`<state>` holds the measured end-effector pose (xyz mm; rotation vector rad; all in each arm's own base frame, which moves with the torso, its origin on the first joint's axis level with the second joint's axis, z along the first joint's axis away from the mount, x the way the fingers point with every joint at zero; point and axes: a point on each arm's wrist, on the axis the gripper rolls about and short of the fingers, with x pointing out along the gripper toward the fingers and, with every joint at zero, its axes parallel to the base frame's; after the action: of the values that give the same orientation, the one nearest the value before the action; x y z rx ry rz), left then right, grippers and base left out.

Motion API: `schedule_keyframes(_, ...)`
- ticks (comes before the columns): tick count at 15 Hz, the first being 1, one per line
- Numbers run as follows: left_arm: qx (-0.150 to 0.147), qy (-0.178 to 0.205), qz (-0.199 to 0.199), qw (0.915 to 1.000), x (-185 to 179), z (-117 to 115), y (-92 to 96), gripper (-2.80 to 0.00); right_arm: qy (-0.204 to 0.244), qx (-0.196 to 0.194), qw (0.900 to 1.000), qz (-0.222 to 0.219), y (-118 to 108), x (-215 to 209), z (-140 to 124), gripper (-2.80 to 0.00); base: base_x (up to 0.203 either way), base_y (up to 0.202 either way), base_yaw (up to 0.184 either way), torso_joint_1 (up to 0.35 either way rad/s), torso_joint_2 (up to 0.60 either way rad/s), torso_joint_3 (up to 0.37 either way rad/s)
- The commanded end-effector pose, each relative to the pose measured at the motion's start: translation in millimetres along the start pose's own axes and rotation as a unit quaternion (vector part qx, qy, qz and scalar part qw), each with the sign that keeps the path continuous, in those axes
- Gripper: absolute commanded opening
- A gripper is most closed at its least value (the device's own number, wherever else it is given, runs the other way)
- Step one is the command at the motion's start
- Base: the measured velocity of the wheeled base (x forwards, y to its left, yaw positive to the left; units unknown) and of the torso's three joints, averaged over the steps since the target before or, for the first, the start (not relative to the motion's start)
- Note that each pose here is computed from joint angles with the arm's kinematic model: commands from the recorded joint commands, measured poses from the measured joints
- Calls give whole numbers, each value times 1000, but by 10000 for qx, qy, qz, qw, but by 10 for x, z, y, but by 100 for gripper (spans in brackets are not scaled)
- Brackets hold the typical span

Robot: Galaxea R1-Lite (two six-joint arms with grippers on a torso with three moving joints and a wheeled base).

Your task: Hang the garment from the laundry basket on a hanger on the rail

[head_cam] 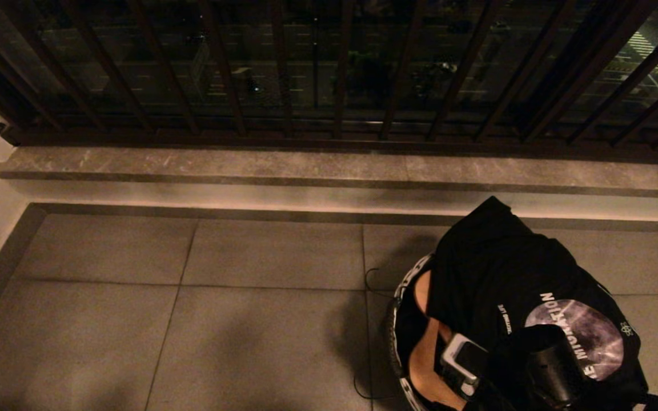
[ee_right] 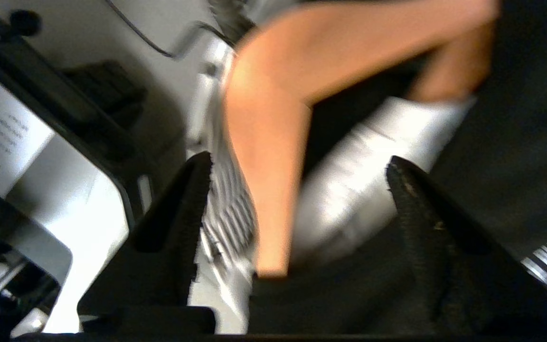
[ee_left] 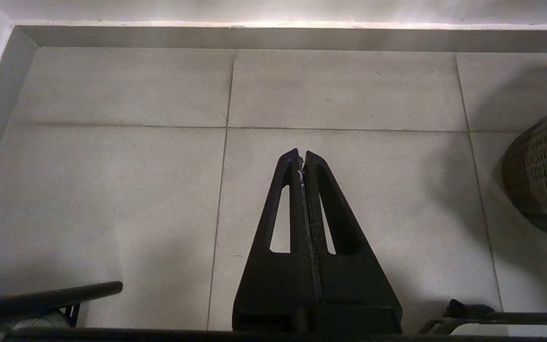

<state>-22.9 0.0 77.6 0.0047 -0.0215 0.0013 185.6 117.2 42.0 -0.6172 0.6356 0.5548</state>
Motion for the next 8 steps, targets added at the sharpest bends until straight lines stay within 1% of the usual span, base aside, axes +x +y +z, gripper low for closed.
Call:
schedule_keyframes(1, -6, 38, 1, 10000, 6, -21, 0, -280, 230, -110, 9996, 74, 86, 137, -74, 0, 0, 0, 0, 0, 0, 0)
schedule_keyframes(4, -8, 38, 1, 10000, 6, -21, 0, -280, 355, -225, 9987, -302, 120, 277, -122, 0, 0, 0, 0, 0, 0, 0)
schedule_keyframes(7, -8, 37, 1, 10000, 6, -21, 0, -280, 377, -255, 9984, -345, 164, 424, -184, 0, 0, 0, 0, 0, 0, 0)
schedule_keyframes(8, -8, 37, 1, 10000, 6, -21, 0, -280, 259, -232, 9986, -399, 167, 475, -180, 0, 0, 0, 0, 0, 0, 0)
